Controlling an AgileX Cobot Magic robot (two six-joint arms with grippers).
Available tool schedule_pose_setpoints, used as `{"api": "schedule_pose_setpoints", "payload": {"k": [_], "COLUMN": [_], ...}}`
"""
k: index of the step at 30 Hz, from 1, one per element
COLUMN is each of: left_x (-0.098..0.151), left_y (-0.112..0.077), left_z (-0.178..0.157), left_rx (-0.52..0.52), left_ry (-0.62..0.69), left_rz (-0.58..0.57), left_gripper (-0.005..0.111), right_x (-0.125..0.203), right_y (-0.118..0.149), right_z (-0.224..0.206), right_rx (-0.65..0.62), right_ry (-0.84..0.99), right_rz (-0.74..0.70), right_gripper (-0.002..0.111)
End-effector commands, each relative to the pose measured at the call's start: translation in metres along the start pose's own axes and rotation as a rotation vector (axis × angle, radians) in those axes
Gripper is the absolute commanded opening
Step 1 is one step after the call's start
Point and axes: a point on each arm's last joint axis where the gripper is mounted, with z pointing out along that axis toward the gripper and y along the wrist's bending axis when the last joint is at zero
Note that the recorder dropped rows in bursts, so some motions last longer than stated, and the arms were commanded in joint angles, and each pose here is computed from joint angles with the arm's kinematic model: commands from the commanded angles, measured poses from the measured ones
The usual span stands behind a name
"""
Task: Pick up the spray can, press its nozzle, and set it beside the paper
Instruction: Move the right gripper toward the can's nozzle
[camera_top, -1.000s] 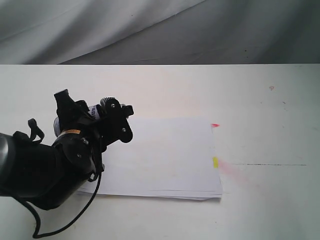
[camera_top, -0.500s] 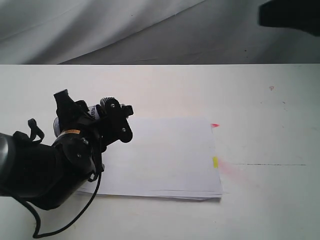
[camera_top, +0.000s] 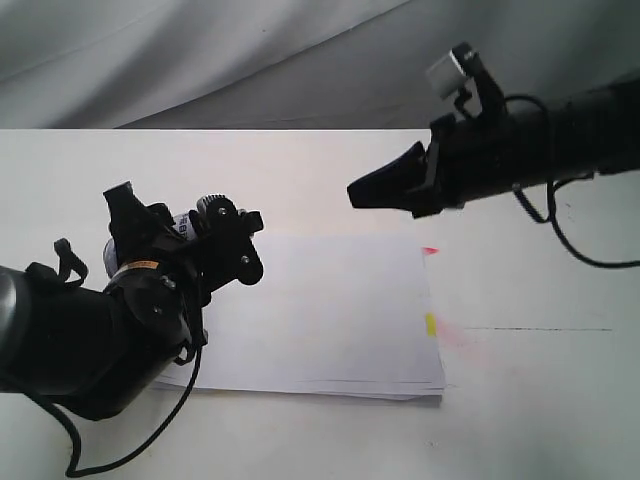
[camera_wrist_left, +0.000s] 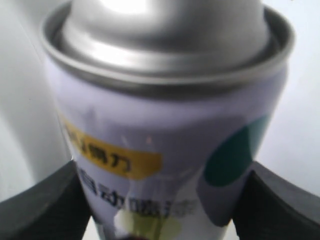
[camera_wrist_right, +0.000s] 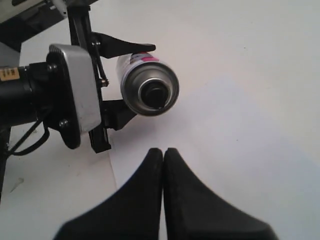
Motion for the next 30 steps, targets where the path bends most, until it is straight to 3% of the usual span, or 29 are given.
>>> {"api": "schedule_pose_setpoints", "payload": {"k": [1,13,24,30], "left_x": [-0.003,-0.002,-0.001,0.0], "left_y": [0.005,0.005,0.004,0.004], "left_z": [-0.001,-0.001,-0.001,-0.001], "left_rx": [-0.038,-0.031,-0.025,-0.025], "left_ry": [-0.005,0.014,0.027,0.028], "left_rz": [-0.011,-0.03,-0.043,-0.045], "left_gripper": [0.0,0.0,0.0,0.0], "right_x": [0.022,0.024,-0.022,-0.018], "right_y": [-0.004,0.001,0.017,0.007], "right_z": [0.01,0.018,0.038,0.056], "right_rx": [-0.046,-0.043,-0.079,-0.092], "right_ry": [-0.062,-0.069,0.035,0.061], "right_rz": [-0.026,-0.088,-0.244,-0.233], "right_gripper": [0.0,0.0,0.0,0.0]}}
